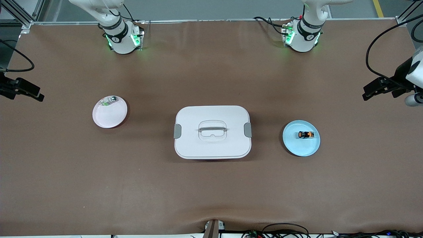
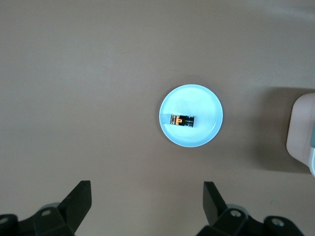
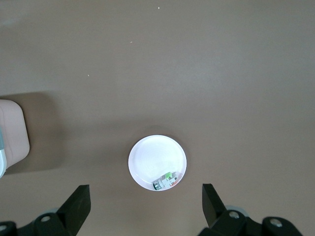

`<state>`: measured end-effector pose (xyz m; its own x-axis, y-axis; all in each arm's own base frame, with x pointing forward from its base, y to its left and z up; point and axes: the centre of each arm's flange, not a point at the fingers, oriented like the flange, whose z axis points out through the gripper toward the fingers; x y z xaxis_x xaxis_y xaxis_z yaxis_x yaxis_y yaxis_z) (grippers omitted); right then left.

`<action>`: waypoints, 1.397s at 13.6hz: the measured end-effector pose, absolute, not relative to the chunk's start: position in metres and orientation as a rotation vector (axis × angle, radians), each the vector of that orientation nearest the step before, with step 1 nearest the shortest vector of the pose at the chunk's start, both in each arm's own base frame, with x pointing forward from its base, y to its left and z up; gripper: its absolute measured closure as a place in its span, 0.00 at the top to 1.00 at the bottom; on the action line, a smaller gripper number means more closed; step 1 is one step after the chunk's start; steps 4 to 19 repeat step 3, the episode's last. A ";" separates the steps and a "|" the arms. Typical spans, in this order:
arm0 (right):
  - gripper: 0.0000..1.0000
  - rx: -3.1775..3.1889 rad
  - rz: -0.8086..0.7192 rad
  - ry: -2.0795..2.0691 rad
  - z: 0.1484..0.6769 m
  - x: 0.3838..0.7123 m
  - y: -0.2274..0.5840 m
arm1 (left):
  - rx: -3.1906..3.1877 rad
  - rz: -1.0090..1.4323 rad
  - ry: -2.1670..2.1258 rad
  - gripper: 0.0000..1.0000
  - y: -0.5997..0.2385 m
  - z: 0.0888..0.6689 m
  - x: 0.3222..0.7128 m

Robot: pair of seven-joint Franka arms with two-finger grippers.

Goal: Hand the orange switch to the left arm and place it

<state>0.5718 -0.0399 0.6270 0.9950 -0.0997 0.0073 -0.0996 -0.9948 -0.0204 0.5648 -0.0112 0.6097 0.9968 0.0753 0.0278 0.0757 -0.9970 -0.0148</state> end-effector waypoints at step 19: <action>1.00 -3.117 -0.013 0.156 0.627 0.572 -0.040 | -3.123 -0.036 -0.114 1.00 -0.010 0.609 0.565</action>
